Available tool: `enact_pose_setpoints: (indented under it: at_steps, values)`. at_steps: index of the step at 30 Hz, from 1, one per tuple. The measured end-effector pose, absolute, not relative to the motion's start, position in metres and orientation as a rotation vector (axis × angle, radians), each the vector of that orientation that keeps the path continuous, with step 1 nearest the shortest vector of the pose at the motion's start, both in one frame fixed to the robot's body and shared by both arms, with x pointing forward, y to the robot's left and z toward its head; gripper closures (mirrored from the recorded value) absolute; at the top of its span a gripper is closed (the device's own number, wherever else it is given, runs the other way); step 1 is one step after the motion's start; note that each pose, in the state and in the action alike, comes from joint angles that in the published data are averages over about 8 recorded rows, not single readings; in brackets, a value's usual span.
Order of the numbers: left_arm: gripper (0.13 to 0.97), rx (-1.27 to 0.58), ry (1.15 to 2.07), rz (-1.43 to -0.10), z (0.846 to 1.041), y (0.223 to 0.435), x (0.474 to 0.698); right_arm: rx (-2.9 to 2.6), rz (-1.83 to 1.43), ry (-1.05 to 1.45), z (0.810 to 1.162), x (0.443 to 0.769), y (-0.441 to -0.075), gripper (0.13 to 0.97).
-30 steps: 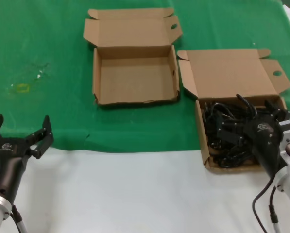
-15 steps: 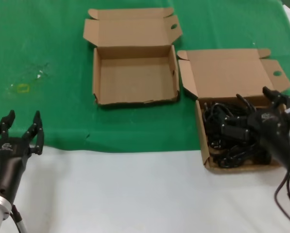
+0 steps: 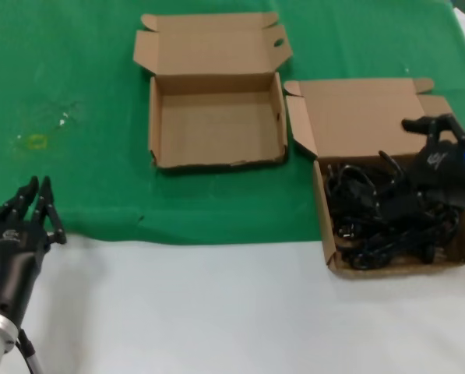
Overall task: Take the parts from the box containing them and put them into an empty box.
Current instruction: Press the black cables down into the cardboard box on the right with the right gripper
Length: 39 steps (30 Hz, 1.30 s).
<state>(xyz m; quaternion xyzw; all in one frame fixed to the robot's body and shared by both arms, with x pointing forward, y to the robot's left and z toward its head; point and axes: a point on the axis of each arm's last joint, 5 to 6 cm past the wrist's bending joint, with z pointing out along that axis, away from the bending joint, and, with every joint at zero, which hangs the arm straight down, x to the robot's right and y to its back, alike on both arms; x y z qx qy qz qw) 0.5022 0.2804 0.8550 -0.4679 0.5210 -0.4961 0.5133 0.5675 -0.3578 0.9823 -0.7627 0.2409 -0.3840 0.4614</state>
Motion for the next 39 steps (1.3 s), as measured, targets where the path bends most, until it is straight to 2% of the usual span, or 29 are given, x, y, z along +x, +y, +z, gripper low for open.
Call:
enact_pose_setpoints:
  at_steps: [8,21,29,39]
  values:
    - [0.921,-1.125,1.253,-1.193,0.855,0.28,0.502,-2.202,-0.848,0.325,1.023,0.592,-0.37,0.13]
    - [0.953,-1.125,1.253,-1.193,0.855,0.28,0.502,-2.556,-0.685,-0.11,1.061,0.64,-0.369,0.13]
    - [0.953,-1.125,1.253,-1.193,0.855,0.28,0.502,-2.638,-0.635,-0.27,1.064,0.664,-0.356,0.13]
    - [0.953,-1.125,1.253,-1.193,0.855,0.28,0.502,-2.664,-0.627,-0.31,1.052,0.7,-0.354,0.13]
